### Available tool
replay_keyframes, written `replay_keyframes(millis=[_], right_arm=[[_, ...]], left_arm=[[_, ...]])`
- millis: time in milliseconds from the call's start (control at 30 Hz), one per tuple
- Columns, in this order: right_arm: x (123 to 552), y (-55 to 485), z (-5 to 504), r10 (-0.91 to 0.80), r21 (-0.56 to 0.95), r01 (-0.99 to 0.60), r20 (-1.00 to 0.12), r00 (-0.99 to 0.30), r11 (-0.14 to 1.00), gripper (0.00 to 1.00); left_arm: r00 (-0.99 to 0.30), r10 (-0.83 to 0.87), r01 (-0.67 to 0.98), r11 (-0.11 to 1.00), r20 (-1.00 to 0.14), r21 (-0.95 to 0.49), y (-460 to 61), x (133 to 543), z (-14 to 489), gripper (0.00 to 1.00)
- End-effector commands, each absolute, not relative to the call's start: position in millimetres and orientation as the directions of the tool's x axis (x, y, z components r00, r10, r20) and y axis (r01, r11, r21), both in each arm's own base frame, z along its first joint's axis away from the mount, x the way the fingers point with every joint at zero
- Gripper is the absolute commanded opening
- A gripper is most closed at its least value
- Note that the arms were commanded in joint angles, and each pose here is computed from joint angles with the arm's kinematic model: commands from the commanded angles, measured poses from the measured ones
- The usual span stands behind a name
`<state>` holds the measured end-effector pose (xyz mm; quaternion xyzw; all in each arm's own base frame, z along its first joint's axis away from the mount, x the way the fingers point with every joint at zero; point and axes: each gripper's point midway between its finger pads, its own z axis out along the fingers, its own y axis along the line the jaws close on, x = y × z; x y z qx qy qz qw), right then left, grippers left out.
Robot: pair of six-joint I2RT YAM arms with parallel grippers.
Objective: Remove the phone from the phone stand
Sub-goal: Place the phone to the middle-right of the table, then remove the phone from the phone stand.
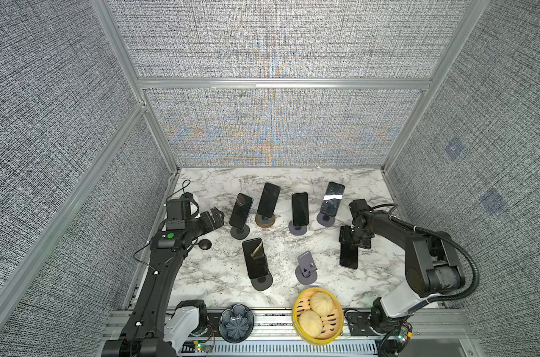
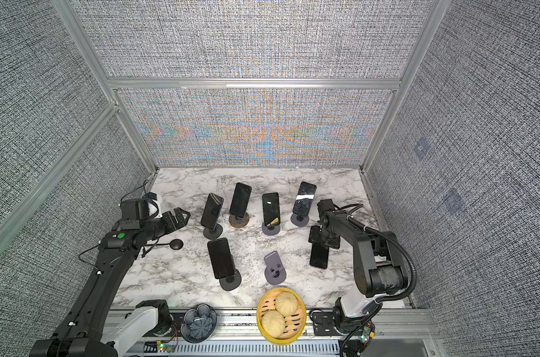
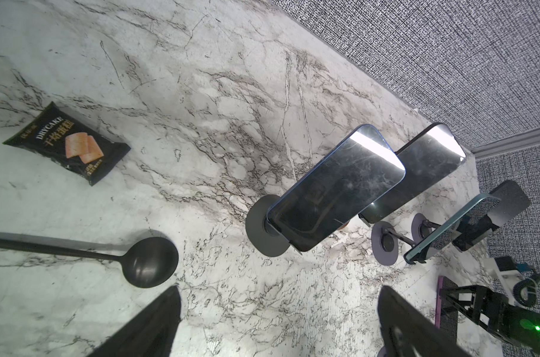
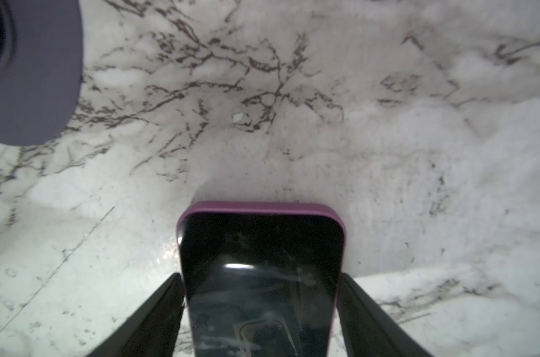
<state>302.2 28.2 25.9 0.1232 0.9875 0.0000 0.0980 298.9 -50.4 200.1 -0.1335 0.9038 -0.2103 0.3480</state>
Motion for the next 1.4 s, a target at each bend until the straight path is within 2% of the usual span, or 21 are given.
replay_keyframes(millis=[0, 200, 400, 567, 833, 900, 933, 967, 1367], right_arm=[[298.3, 27.1, 32.3, 0.244, 0.02, 0.245, -0.196, -0.95, 0.969, 0.79], [300.4, 28.8, 67.0, 0.246, 0.055, 0.24, -0.268, -0.931, 0.969, 0.8], [304.7, 37.6, 122.2, 0.216, 0.091, 0.196, -0.374, -0.902, 0.976, 0.81], [307.1, 58.8, 166.7, 0.144, 0.129, 0.093, -0.48, -0.865, 0.987, 0.83], [306.1, 101.3, 213.4, 0.011, 0.137, -0.081, -0.564, -0.825, 0.987, 0.86], [305.5, 113.8, 221.3, -0.029, 0.122, -0.124, -0.584, -0.811, 0.985, 0.88], [305.4, 120.3, 226.0, -0.044, 0.116, -0.14, -0.595, -0.802, 0.983, 0.97], [305.5, 126.8, 229.0, -0.055, 0.114, -0.154, -0.603, -0.796, 0.982, 0.99], [332.5, 197.5, 234.9, -0.089, 0.155, -0.269, -0.695, -0.714, 0.951, 0.99]], left_arm=[[-0.727, -0.373, -0.089, 0.884, -0.576, -0.459, -49.8, 297.0, 199.2, 0.99], [-0.724, -0.38, -0.09, 0.88, -0.576, -0.467, -50.5, 297.0, 201.7, 1.0], [-0.708, -0.408, -0.103, 0.867, -0.576, -0.488, -50.4, 297.3, 202.7, 0.99], [-0.693, -0.439, -0.125, 0.854, -0.571, -0.505, -49.1, 298.4, 203.5, 0.99], [-0.678, -0.467, -0.138, 0.839, -0.568, -0.526, -49.1, 300.6, 205.3, 0.99], [-0.676, -0.471, -0.141, 0.838, -0.567, -0.527, -48.8, 301.7, 204.6, 0.99], [-0.674, -0.473, -0.144, 0.837, -0.567, -0.527, -48.1, 302.5, 204.7, 0.99], [-0.673, -0.474, -0.144, 0.837, -0.567, -0.528, -48.4, 303.2, 204.9, 0.99], [-0.67, -0.485, -0.165, 0.835, -0.562, -0.525, -45.8, 307.1, 199.4, 0.99]])
